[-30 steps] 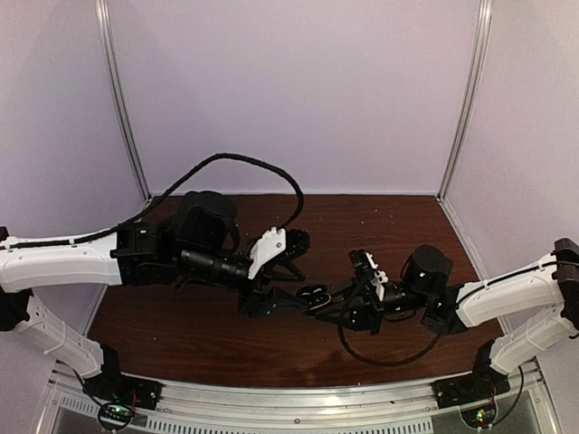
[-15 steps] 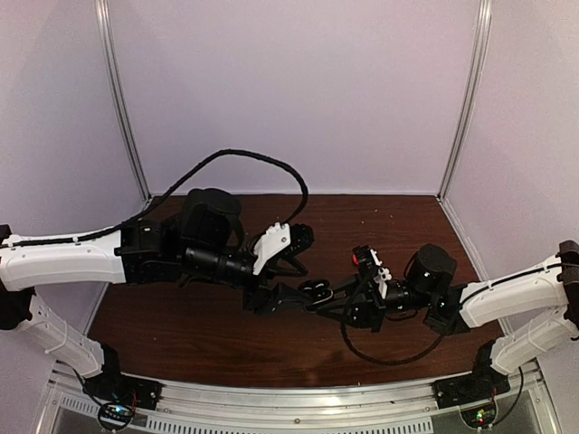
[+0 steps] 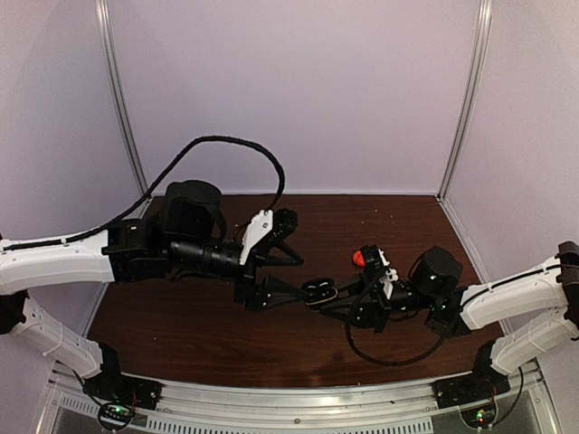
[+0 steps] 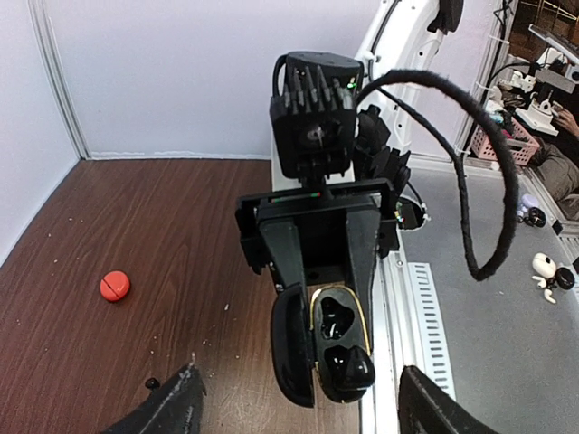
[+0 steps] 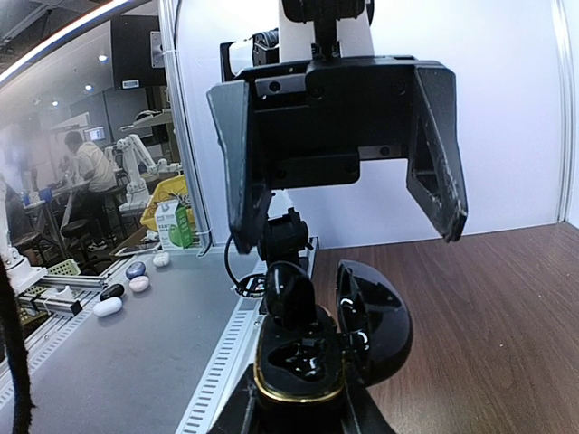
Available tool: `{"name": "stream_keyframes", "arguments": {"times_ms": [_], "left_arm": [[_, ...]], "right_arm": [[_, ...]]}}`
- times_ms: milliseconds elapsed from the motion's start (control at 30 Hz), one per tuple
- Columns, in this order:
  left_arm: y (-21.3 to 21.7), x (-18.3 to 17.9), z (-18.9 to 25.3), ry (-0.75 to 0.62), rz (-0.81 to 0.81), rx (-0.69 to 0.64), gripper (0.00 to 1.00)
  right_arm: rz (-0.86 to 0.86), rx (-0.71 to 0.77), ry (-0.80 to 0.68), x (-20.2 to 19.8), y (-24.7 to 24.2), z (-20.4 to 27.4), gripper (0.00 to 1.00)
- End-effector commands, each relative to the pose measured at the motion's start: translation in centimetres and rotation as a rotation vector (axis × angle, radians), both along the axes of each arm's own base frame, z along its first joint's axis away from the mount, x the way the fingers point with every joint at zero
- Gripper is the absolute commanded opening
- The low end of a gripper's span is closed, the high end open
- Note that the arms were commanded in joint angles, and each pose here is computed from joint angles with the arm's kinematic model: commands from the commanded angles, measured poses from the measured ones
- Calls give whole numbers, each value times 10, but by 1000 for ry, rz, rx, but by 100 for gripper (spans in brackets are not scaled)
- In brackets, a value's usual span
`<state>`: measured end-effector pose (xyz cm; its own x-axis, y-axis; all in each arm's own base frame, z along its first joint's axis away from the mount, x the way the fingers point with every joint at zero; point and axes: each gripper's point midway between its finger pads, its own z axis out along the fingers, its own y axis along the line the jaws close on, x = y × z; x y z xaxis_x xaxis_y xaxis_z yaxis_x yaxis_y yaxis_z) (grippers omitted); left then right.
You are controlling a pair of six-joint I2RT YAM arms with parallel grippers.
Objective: Insert the wireless bluetooth earbuds into the charging case
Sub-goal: Adjust the left earbud in the left side groove of the charging case.
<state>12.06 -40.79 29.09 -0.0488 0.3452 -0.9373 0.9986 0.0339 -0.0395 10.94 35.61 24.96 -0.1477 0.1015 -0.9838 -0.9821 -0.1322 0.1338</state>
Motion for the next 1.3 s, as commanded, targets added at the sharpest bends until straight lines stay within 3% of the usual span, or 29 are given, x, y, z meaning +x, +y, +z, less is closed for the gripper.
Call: {"name": "stream_keyframes", "arguments": {"times_ms": [0,567,900,1100,1267], "left_arm": [[0,-7,22,3,-40,-91,75],[-18,21,-3,22,64,14,68],[-10,17,-26,73,45,53,68],[-2,-9,1,10,-96,-63,76],[7,-12,24,-57,-104,-142,77]], "right_arm": [[-12,38,-15,0,-4,9,0],[10,32,-41,-3,-3,12,0],[-3,41,-57,-3,-5,16,0],[-20,30,-64,1,-4,13,0],[-54,28,-63,5,-7,10,0]]}}
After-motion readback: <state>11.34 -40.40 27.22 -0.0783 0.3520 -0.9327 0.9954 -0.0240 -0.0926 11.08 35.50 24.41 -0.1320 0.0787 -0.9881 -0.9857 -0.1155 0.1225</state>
